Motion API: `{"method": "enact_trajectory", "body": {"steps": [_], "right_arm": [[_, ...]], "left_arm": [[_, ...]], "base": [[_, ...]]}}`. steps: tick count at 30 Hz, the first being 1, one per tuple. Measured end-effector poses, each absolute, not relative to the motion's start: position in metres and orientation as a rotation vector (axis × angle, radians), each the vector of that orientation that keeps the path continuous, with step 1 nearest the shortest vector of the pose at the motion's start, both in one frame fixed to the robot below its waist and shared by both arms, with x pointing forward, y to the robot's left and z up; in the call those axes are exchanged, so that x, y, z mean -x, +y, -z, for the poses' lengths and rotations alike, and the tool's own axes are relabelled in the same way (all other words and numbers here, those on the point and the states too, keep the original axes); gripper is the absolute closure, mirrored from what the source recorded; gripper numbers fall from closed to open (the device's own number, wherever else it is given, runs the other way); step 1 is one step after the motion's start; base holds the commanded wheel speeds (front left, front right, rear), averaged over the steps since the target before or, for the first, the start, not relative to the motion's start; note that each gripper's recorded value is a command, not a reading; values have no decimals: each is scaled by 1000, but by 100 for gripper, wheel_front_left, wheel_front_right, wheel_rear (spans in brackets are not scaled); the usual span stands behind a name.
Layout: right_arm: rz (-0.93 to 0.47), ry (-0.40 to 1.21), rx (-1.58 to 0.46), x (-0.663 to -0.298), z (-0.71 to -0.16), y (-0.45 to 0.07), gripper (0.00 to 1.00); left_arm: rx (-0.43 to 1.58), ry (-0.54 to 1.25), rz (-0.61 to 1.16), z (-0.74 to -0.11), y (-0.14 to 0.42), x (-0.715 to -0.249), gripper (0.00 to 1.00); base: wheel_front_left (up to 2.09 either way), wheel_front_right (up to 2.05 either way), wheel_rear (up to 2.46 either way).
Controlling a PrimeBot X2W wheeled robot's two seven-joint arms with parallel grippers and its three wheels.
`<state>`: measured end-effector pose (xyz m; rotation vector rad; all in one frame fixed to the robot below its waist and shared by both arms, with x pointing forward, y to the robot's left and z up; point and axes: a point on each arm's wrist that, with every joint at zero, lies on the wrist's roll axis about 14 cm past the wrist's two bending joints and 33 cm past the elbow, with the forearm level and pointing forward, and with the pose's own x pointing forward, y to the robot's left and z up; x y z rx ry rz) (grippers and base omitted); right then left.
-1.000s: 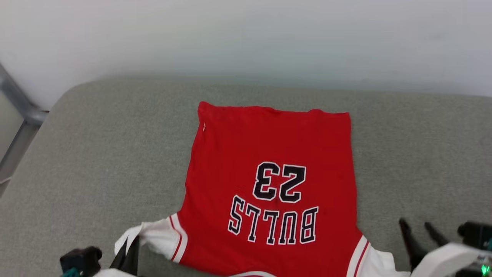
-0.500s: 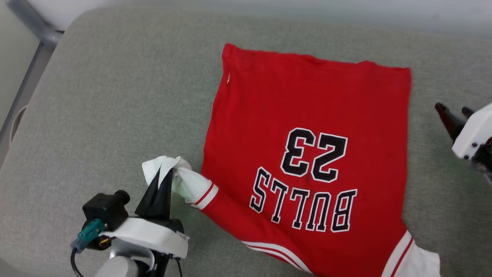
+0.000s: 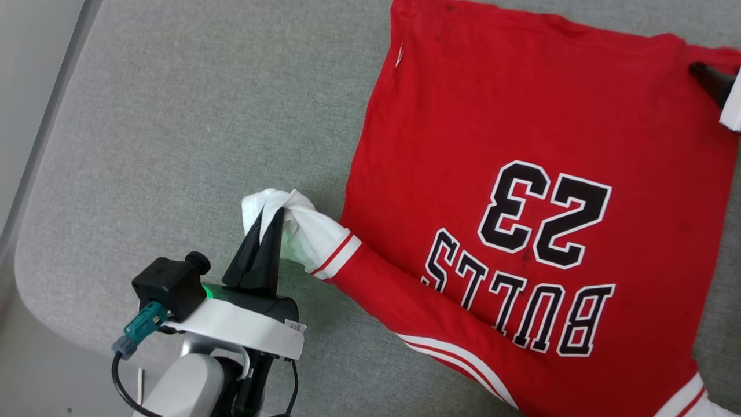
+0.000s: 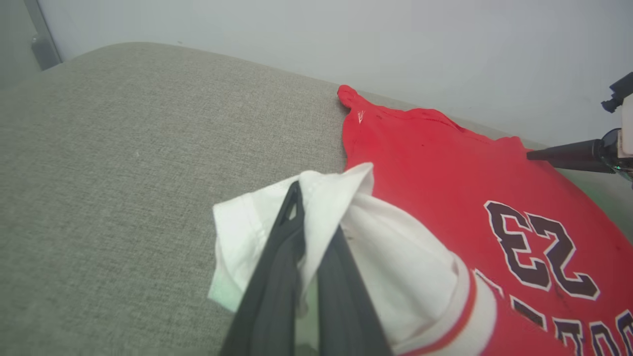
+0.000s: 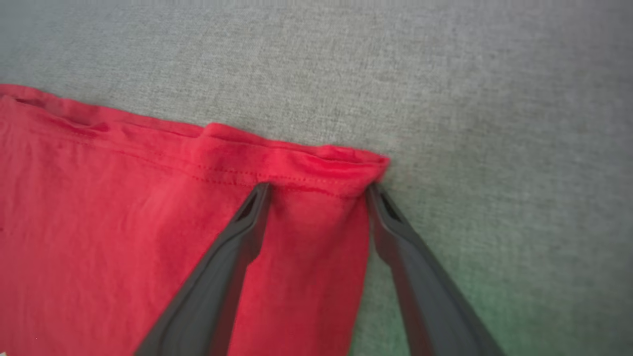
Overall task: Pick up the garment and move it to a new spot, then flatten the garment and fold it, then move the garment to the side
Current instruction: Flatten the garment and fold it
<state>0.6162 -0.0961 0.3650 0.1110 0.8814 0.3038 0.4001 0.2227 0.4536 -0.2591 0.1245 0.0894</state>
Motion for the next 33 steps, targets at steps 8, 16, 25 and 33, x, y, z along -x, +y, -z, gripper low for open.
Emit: {"method": "enact_trajectory", "body": {"steps": [8, 16, 25, 33], "right_arm": [[-309, 1051, -83, -603, -330, -94, 100], [-309, 1003, -59, -605, -349, -97, 100], [-254, 841, 7, -580, -396, -149, 100], [-135, 826, -70, -477, -399, -213, 100]], "left_arm": [[265, 162, -118, -438, 229, -397, 100], [266, 156, -121, -440, 231, -394, 100], [280, 200, -166, -432, 243, -367, 100], [267, 265, -170, -424, 246, -344, 100]], "base": [[0, 0, 0], [0, 0, 0], [0, 0, 0], [0, 0, 0]]}}
